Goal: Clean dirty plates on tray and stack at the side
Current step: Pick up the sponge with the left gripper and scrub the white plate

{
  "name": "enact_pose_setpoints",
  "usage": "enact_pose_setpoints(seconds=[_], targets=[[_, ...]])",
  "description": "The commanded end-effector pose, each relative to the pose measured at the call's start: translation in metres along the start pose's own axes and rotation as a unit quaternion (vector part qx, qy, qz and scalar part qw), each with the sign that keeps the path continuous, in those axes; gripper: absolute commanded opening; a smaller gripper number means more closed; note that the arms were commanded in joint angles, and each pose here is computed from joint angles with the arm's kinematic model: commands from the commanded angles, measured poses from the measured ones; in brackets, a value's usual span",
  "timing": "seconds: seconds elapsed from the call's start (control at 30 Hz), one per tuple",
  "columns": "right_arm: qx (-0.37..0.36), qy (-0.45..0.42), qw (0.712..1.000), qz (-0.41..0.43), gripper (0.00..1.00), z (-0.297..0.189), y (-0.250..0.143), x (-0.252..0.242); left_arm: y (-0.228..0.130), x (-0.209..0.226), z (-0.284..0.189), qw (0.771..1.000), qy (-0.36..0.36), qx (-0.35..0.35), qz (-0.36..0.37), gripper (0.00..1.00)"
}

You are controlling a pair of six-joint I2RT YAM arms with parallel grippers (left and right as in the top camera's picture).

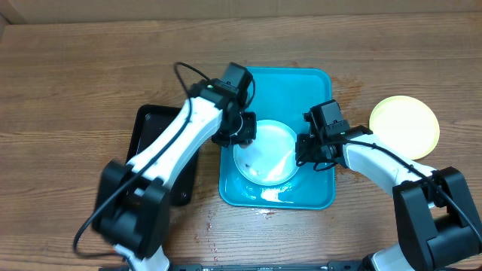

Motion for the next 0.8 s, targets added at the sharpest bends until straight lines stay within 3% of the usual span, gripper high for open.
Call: enact_pose_setpoints(seconds=[0.0,0.23,0.5,0.67,0.77], targets=[[0.022,-0.027,0.999,0.008,0.04,0.009,-0.014,-0.015,-0.004,-0.002,-0.001,0.999,0.036,-0.021,0.021,0.04],[0.022,-0.027,0.999,0.008,0.04,0.009,-0.014,-0.015,-0.037,0.000,0.080,0.995,0.079,0.058,0.007,0.04],[0.022,-0.027,0.999,0.008,0.04,0.009,-0.014,-0.015,-0.057,-0.018,0.091,0.989,-0.011,0.141,0.036,0.04],[0.022,-0.027,0.999,0.008,0.04,0.009,-0.014,-0.015,-0.048,0.057,0.077,0.977,0.188,0.104,-0.015,0.04],[0.022,-0.027,0.999,0.008,0.04,0.009,-0.014,-0.015,-0.044,0.078,0.064,0.966,0.241,0.092,-0.033,0.04]])
Point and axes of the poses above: each gripper's point midway between its finger pads, its own z axis out along the fingers, its own x axis along the line the jaws close on, y = z × x, the point moved 1 cm from there along -z, back along the fingers, and after that the axes turned 1 degree about -z, right-handed, at the moved point
